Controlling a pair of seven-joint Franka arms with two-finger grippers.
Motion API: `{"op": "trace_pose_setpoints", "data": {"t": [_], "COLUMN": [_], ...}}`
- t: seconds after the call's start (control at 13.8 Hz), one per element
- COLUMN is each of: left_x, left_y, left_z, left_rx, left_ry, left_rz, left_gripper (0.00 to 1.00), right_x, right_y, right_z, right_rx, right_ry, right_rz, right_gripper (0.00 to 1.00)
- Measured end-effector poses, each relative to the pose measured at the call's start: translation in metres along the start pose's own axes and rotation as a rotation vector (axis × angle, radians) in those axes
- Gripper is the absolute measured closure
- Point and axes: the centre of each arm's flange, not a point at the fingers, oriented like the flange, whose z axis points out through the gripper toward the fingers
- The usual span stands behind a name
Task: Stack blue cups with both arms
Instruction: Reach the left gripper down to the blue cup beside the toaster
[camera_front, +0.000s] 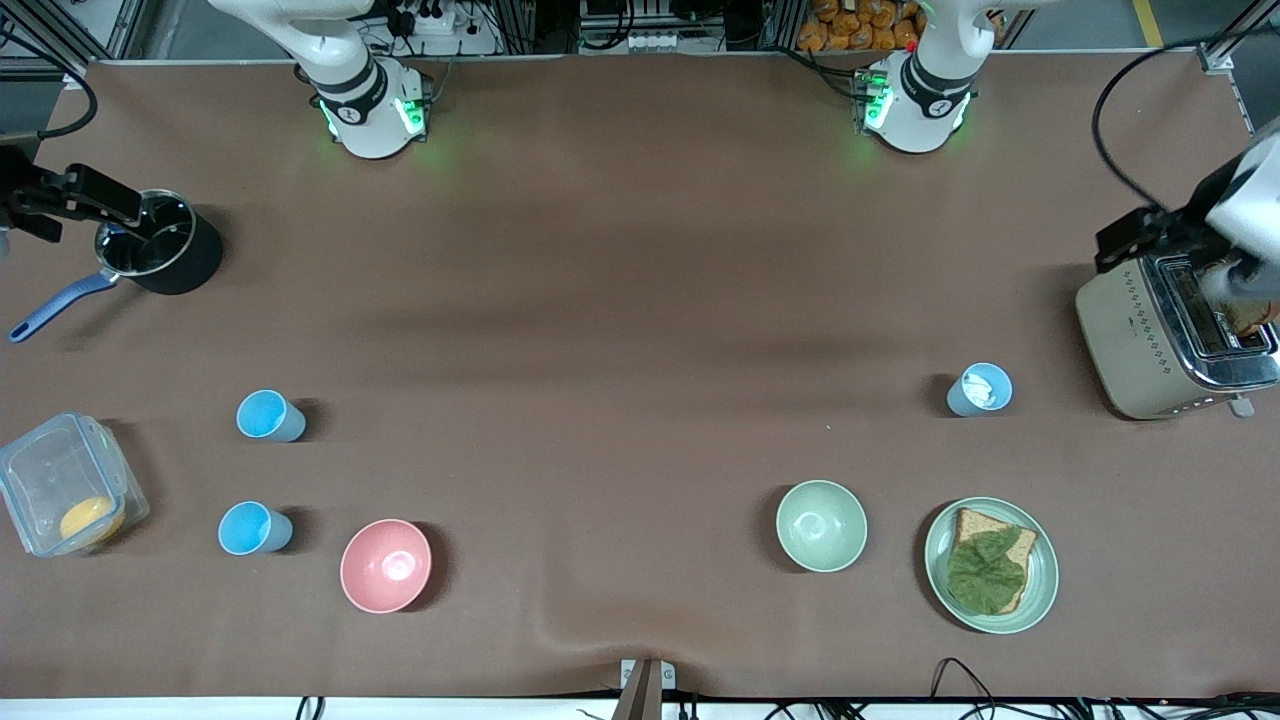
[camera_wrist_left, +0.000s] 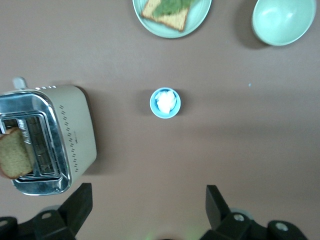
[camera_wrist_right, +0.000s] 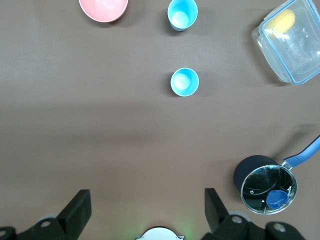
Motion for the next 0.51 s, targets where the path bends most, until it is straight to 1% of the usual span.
{"op": "trace_pose_setpoints", "data": {"t": [0.07,0.22,0.36,0.51], "left_x": [0.011,0.029,0.039,0.040], "left_y": [0.001,0.003,0.000,-0.005], "left_z": [0.019,0.057,0.096,0.140], "left_rx": [0.000,-0.001,-0.004,-0.009], "left_ry": [-0.016,-0.016,0.009,0.040], "left_rz": [0.002,0.004,0.000,-0.008], "left_gripper": [0.00,0.00,0.00,0.00], "right_x": [0.000,0.000,0.001,0.005], "right_y": [0.001,0.003,0.007,0.016], "right_z": [0.000,0.000,0.002,0.010], "right_rx": [0.000,0.000,0.001,0.003], "right_ry": [0.000,-0.001,-0.004,-0.021], "right_rz": [0.002,0.005,0.014,0.030], "right_gripper": [0.00,0.00,0.00,0.00]}}
